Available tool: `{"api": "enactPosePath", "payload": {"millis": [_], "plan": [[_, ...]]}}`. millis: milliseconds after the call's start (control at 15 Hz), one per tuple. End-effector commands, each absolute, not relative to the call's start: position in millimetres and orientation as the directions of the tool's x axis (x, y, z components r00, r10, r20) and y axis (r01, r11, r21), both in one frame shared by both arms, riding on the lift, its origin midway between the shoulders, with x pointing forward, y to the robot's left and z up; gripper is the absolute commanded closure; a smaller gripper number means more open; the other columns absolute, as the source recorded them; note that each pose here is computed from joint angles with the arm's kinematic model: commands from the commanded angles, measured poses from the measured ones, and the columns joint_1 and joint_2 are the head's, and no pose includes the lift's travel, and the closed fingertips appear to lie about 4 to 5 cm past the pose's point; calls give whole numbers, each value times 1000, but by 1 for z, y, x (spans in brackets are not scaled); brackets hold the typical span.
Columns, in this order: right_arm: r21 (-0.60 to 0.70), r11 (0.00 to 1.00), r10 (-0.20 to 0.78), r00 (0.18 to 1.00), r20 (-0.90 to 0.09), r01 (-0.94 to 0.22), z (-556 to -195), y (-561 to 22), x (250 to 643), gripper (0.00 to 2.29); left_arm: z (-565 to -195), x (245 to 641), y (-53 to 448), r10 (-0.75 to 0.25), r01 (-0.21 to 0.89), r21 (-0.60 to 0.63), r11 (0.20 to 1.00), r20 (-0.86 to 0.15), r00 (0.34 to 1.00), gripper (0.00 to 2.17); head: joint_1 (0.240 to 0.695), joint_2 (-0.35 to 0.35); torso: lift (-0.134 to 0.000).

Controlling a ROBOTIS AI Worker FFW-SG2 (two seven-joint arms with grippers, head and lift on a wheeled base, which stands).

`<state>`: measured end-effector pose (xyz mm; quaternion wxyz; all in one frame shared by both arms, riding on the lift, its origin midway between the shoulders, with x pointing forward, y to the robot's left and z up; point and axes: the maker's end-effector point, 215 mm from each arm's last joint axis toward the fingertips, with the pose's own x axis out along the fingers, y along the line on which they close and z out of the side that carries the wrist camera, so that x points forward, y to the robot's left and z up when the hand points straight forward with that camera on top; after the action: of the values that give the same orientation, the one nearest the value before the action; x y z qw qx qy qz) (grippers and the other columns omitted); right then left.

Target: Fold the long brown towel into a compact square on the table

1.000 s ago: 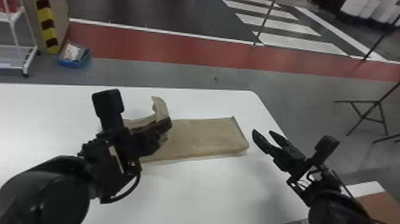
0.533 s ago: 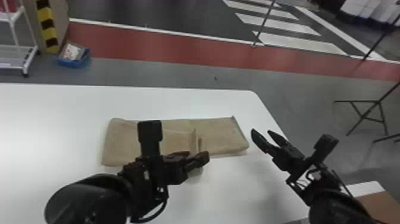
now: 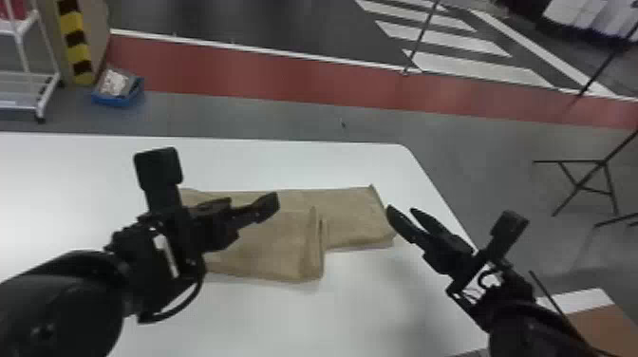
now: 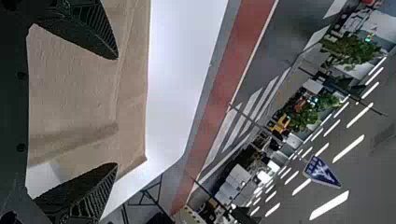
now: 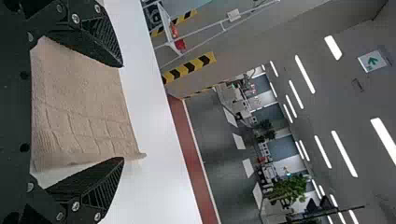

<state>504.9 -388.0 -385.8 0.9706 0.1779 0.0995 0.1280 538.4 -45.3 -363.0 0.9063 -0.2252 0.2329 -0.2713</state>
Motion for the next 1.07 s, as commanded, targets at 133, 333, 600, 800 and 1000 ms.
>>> {"api": "enactPosePath", "payload": {"millis": [133, 333, 600, 800, 1000], "plan": [[375, 898, 325, 922, -212, -230, -393, -325, 498, 350, -367, 573, 74, -409, 310, -315, 897, -324, 853, 90, 695, -350, -128], [382, 887, 381, 879, -287, -260, -409, -273, 487, 670, -371, 570, 122, -359, 277, -275, 921, -317, 878, 90, 695, -246, -128], [315, 914, 371, 845, -386, -257, -431, -227, 477, 670, -371, 564, 133, -353, 275, -267, 924, -316, 880, 90, 695, -138, -128], [297, 923, 353, 844, -405, -244, -437, -227, 479, 674, -367, 563, 130, -360, 283, -268, 921, -308, 881, 90, 695, -108, -128], [300, 924, 351, 836, -421, -237, -441, -227, 479, 869, -370, 561, 129, -362, 283, -271, 920, -312, 879, 90, 695, -103, -128]]}}
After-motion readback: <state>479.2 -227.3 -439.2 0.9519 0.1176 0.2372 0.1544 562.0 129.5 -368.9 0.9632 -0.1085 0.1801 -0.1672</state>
